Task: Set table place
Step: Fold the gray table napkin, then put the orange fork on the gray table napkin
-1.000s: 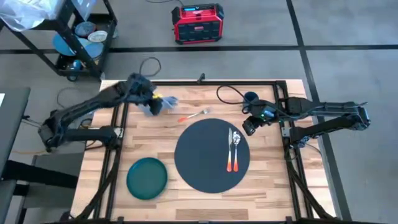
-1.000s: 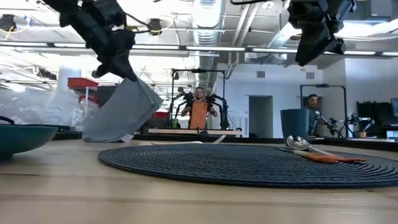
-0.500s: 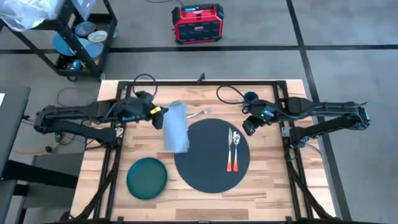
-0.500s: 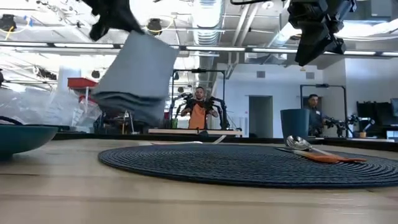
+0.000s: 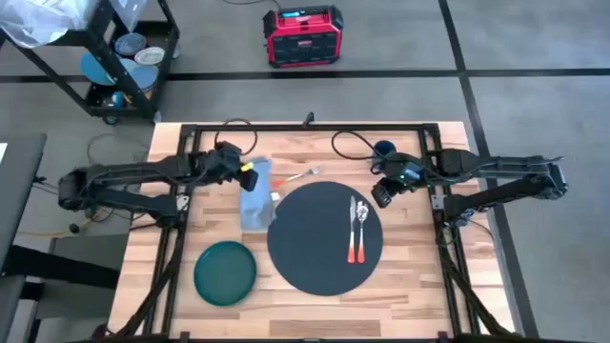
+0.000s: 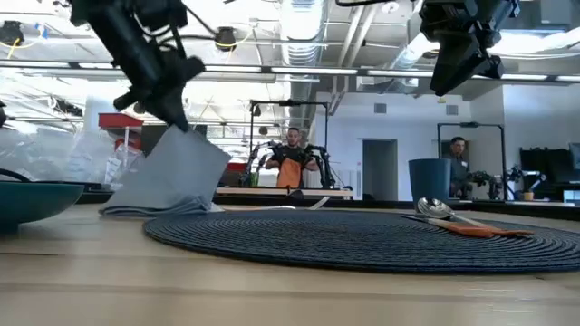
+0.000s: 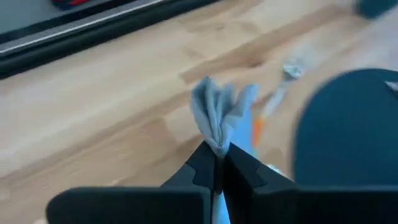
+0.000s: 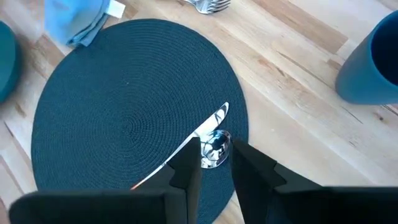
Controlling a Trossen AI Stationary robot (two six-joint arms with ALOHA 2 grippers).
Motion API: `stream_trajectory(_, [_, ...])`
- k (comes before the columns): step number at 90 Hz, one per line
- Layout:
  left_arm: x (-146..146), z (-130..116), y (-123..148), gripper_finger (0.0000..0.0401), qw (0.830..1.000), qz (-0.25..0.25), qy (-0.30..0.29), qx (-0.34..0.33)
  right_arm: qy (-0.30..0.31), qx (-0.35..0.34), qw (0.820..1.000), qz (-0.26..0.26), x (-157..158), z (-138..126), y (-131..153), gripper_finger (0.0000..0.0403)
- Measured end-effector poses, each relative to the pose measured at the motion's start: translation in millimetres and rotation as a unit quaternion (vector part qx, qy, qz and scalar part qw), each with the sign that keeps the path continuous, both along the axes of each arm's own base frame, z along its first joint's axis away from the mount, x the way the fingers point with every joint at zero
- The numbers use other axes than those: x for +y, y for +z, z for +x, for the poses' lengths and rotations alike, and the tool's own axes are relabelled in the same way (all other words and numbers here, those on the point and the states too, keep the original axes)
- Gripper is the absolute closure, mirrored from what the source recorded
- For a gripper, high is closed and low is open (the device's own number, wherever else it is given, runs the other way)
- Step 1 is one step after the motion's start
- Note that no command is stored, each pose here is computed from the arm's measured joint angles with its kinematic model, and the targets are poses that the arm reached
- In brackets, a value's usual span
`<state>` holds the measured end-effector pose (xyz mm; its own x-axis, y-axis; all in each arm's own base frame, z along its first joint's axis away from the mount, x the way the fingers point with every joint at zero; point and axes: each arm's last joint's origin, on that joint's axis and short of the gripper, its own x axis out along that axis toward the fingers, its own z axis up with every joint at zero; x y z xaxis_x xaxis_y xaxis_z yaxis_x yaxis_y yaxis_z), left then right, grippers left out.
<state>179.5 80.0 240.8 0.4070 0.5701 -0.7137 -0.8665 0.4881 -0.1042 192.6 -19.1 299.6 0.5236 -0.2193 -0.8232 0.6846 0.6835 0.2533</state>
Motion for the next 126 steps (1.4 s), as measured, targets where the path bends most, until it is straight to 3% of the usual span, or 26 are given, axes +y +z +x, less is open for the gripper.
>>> stream_trajectory(22, [28.6,-23.6,-26.4,0.0401,0.998,-0.028,0.038,0.04,-0.001,0.0,1.0,-0.001,-0.1,0.0,0.0,0.033])
stream_trajectory(49, [67.3,-58.9,-40.5,0.0391,0.992,-0.012,0.109,0.054,-0.007,-0.002,1.0,0.002,-0.2,0.0,0.0,0.033])
stream_trajectory(60, [80.2,-67.5,-36.8,0.0363,0.994,0.004,0.105,0.037,-0.01,-0.003,1.0,0.004,-0.2,0.1,0.1,0.033])
stream_trajectory(92, [95.0,-74.8,-35.4,0.0236,0.993,-0.035,0.103,-0.034,-0.013,-0.003,1.0,0.006,-0.1,0.1,0.0,0.033])
stream_trajectory(109, [97.8,-60.6,-6.2,0.0207,0.991,-0.054,0.018,-0.122,-0.013,-0.003,1.0,0.005,-0.1,0.1,0.0,0.033])
stream_trajectory(126, [78.8,-21.8,2.7,0.0232,0.979,-0.091,-0.111,-0.143,-0.015,-0.002,1.0,-0.007,-0.9,0.0,0.2,0.033])
